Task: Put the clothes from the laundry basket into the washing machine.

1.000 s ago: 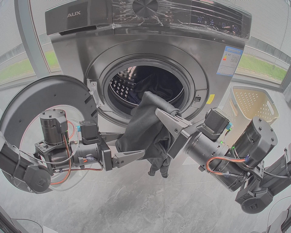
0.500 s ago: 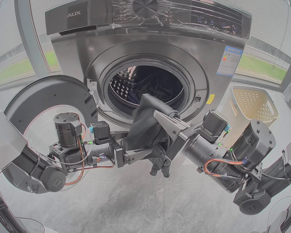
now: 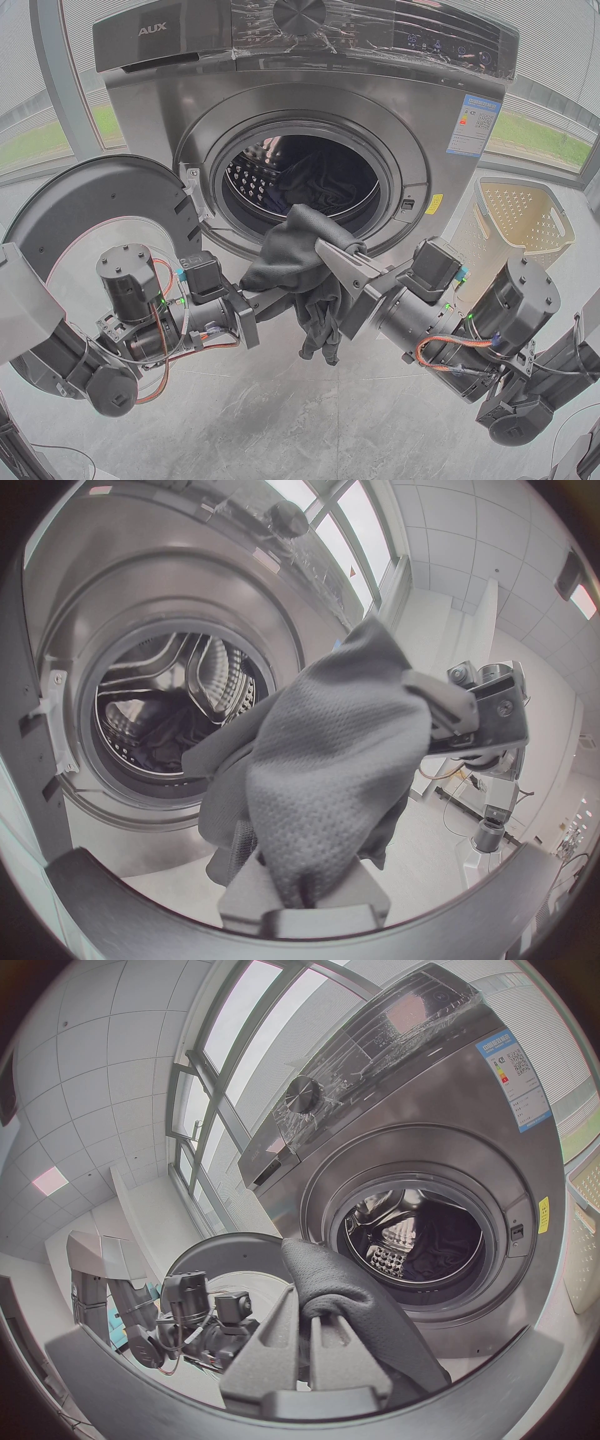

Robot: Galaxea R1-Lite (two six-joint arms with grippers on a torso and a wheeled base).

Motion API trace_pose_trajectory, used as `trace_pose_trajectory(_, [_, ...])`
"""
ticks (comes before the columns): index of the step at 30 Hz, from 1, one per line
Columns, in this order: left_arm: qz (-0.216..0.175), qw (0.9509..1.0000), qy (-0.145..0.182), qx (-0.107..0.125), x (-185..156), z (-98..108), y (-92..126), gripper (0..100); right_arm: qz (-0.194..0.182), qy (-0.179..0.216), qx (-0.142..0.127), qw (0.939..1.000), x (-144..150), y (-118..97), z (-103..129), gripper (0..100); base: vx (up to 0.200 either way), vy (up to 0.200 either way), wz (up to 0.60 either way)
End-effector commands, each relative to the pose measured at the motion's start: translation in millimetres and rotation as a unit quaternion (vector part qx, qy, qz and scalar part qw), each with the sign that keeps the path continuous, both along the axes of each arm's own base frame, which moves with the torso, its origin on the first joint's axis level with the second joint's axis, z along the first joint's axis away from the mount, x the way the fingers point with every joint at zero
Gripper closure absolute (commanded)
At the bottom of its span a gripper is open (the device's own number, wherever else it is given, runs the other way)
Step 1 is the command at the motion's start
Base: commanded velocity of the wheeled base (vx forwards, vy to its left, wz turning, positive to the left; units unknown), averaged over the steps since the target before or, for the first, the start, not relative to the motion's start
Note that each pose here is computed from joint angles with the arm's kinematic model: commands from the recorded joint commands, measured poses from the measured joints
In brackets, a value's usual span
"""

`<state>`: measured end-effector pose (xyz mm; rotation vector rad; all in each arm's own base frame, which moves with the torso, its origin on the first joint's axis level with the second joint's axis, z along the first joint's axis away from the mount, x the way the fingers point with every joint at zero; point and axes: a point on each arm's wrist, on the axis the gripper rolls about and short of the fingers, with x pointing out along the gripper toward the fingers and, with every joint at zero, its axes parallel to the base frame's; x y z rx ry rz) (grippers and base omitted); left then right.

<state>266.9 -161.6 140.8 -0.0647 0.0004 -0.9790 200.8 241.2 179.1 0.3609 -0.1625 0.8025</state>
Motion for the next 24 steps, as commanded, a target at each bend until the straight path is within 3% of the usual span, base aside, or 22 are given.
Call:
trace_pose_trajectory(1, [0.018,0.9993,-0.024,-0.021,-31.2,4.2,-1.3,100,-0.002,0.012,-0.014,0.9998,-1.4,-3.5,-8.6,100,0.0,0.0,0.0])
trace_pose_trajectory(6, [0.02,0.9982,-0.043,-0.037,-45.2,4.8,-2.8,100,-0.007,0.013,-0.015,0.9998,0.3,-5.2,-9.1,100,0.0,0.0,0.0])
trace_pose_trajectory(7, [0.02,0.9978,-0.048,-0.04,-46.7,8.1,-1.7,100,-0.007,0.013,-0.014,0.9998,0.5,-5.7,-8.6,0,0.0,0.0,0.0])
trace_pose_trajectory(11, [0.026,0.9962,-0.062,-0.055,-46.3,19.0,2.1,100,-0.013,0.022,-0.023,0.9994,1.8,-10.0,-13.9,0,0.0,0.0,0.0])
trace_pose_trajectory(13, [0.052,0.993,-0.075,-0.075,-38.6,30.8,8.6,100,-0.025,0.038,-0.039,0.9982,4.6,-18.2,-24.9,0,0.0,0.0,0.0])
trace_pose_trajectory(15, [0.058,0.9921,-0.078,-0.079,-37.2,32.9,9.4,100,-0.028,0.043,-0.045,0.9977,5.4,-19.3,-28.8,0,0.0,0.0,0.0])
trace_pose_trajectory(16, [0.07,0.9891,-0.089,-0.094,-33.0,41.1,8.5,100,-0.036,0.058,-0.062,0.9957,10.3,-22.8,-41.8,0,0.0,0.0,0.0])
trace_pose_trajectory(18, [0.082,0.986,-0.095,-0.109,-30.4,48.3,7.0,100,-0.039,0.06,-0.064,0.9954,12.1,-23.7,-46.0,0,0.0,0.0,0.0])
trace_pose_trajectory(24, [0.092,0.9816,-0.109,-0.127,-29.5,59.1,5.7,100,-0.043,0.072,-0.082,0.9931,16.0,-21.8,-58.6,0,0.0,0.0,0.0])
